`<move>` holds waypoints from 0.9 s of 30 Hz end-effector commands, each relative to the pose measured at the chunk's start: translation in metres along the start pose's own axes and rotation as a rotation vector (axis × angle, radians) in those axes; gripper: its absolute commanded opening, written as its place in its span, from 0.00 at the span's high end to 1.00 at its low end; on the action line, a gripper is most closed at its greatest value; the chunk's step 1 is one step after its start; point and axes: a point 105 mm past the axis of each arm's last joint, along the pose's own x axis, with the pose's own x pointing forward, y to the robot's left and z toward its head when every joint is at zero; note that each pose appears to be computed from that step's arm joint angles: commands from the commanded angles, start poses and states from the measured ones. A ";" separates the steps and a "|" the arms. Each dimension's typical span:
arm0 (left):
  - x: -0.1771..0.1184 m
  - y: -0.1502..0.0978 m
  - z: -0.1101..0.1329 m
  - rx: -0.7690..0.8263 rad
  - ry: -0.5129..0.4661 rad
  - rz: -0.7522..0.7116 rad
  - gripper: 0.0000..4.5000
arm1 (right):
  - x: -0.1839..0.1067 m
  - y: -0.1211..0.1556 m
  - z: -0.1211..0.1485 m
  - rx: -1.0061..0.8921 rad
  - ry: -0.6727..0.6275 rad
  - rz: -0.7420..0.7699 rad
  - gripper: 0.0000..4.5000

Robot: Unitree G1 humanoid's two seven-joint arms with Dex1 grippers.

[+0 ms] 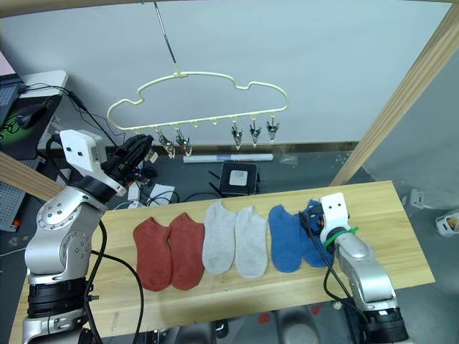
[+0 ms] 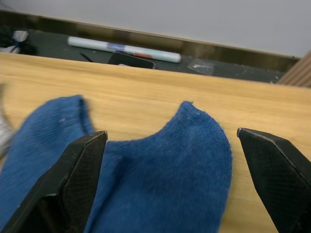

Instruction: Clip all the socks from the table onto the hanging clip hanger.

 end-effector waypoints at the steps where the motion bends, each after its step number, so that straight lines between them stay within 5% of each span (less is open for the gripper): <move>1: -0.007 0.005 -0.001 0.010 0.020 0.026 0.97 | 0.007 -0.011 0.002 0.008 -0.027 -0.071 0.00; 6: -0.007 0.004 -0.003 0.008 0.027 0.026 0.97 | 0.017 -0.017 -0.007 0.047 0.023 -0.126 0.00; 8: -0.007 0.004 -0.004 0.007 0.029 0.028 0.97 | 0.018 -0.015 -0.006 0.038 0.034 -0.126 0.09; 20: -0.006 0.005 -0.006 -0.003 0.028 0.033 0.97 | 0.017 0.008 0.010 0.042 -0.010 -0.078 1.00; 27: -0.007 -0.004 -0.003 -0.096 0.031 -0.045 0.97 | -0.001 0.097 0.097 -0.178 -0.309 0.334 1.00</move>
